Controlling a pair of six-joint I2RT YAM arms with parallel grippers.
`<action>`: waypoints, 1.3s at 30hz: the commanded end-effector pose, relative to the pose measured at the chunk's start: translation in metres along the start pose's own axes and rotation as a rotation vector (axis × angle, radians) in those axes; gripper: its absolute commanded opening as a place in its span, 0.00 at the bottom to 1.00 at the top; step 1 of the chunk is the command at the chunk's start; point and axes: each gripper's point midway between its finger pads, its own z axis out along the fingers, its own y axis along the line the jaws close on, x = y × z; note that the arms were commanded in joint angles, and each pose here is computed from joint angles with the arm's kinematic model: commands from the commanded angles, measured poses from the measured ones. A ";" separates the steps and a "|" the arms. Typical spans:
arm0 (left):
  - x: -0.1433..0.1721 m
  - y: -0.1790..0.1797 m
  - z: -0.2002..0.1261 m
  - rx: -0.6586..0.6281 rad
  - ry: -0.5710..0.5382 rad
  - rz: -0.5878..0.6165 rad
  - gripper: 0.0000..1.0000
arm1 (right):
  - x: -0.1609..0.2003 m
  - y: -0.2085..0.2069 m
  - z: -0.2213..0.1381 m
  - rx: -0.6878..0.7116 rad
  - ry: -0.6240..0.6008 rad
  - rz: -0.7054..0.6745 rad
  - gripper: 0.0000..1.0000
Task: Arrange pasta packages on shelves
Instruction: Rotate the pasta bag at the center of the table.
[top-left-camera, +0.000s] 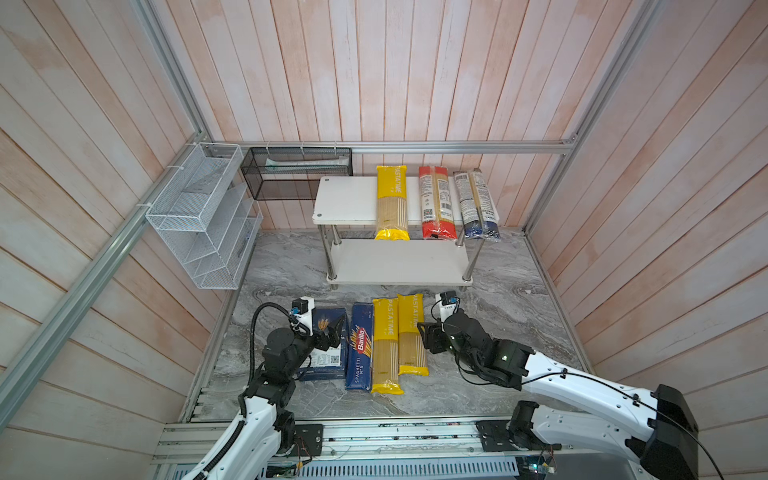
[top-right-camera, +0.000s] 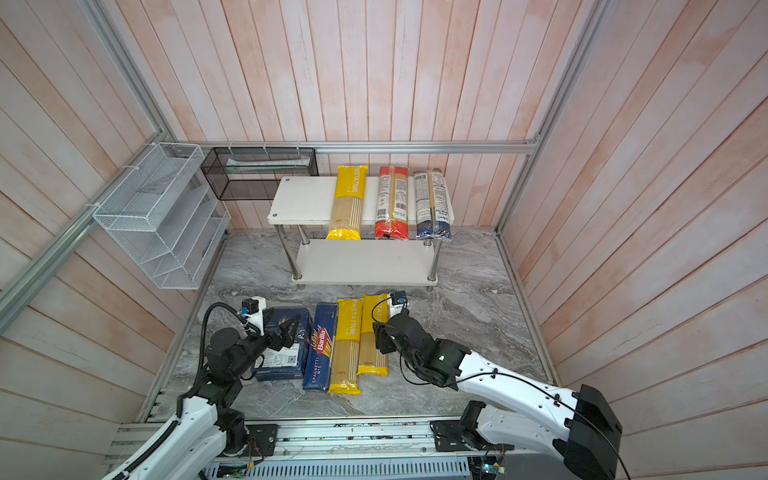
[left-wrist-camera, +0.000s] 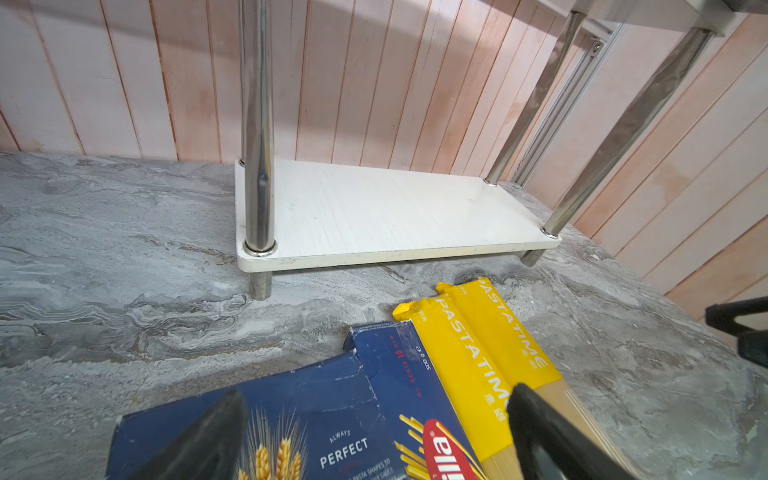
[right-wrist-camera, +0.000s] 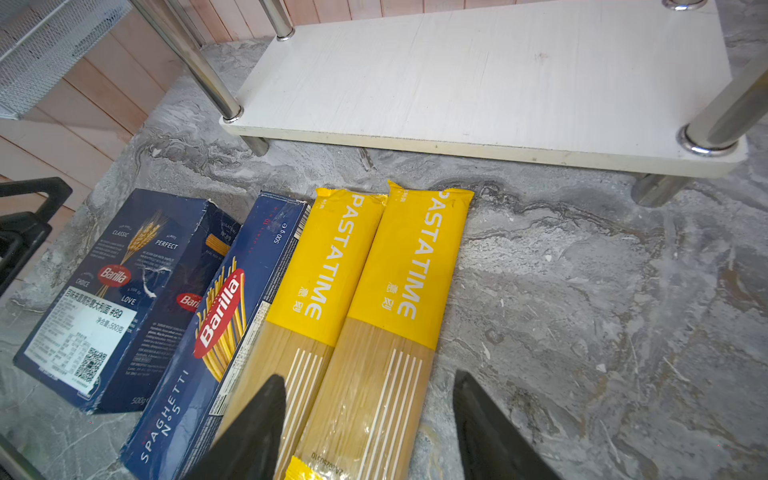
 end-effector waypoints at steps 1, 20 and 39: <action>-0.017 -0.005 -0.001 0.019 -0.040 0.028 1.00 | -0.001 0.003 0.002 -0.027 -0.018 0.047 0.65; -0.019 -0.006 -0.006 0.019 -0.064 0.032 1.00 | 0.032 -0.001 0.040 0.020 0.078 -0.001 0.73; -0.019 -0.005 -0.006 0.015 -0.066 0.031 1.00 | 0.061 0.000 0.073 0.066 0.200 -0.046 0.78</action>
